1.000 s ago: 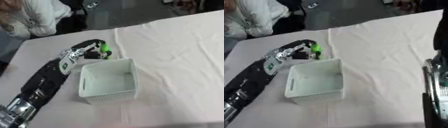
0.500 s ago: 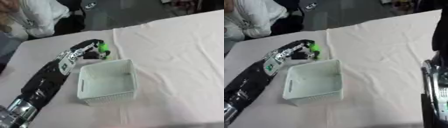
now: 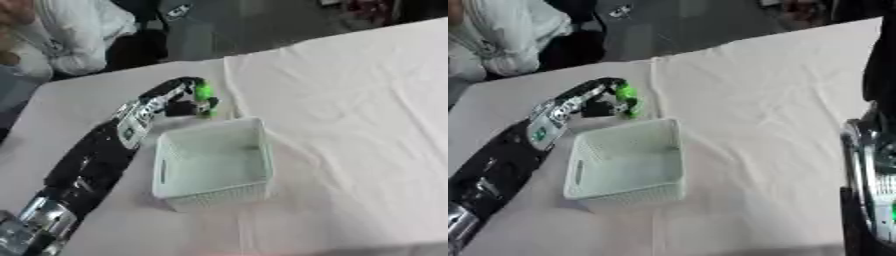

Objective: Pick up objects on the table and place them in the box.

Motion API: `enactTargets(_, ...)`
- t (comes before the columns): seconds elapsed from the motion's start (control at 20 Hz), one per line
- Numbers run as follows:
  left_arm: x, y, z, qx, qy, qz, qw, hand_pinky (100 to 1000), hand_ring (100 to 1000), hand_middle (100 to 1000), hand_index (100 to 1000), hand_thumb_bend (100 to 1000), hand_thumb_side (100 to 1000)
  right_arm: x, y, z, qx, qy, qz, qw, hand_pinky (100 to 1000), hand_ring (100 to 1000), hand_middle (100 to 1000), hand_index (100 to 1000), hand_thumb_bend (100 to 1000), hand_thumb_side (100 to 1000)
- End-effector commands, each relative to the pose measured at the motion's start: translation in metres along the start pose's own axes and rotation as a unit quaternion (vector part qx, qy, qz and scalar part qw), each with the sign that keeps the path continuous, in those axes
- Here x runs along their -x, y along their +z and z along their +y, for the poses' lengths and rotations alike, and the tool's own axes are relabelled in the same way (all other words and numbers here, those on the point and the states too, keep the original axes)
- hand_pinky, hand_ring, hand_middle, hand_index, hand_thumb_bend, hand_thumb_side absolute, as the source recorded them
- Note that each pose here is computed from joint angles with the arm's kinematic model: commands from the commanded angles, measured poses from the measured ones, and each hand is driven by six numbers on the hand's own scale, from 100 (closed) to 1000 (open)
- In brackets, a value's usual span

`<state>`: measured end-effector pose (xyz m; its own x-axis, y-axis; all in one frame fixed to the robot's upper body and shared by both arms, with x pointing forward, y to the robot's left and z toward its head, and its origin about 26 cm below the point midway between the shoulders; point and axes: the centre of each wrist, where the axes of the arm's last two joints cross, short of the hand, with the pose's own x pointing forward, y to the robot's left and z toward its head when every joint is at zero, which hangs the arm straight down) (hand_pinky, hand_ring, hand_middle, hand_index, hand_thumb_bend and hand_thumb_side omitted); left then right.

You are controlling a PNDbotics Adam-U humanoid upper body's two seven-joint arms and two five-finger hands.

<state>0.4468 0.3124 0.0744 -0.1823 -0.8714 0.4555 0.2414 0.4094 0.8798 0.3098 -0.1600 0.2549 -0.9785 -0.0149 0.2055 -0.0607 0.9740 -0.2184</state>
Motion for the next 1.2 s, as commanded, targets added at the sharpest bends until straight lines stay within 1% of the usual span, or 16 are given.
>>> enactTargets(0.05,0.000,0.000,0.016,-0.016,-0.007,-0.001,1.000,946,856,958,1000,1000,847,-0.005,-0.008,0.001,-0.001,-0.003,-0.018,1.000,276,457,520,568,100,1000)
enactTargets(0.65,-0.006,0.001,0.032,-0.024,-0.021,-0.012,0.999,950,857,960,1000,1000,864,-0.004,-0.006,0.000,-0.002,0.001,-0.015,1.000,275,457,520,568,100,1000)
enactTargets(1.2,-0.008,0.001,0.039,-0.030,-0.022,-0.014,0.999,949,855,959,1000,1000,869,-0.004,-0.006,0.000,-0.003,0.001,-0.015,1.000,275,457,519,569,100,1000)
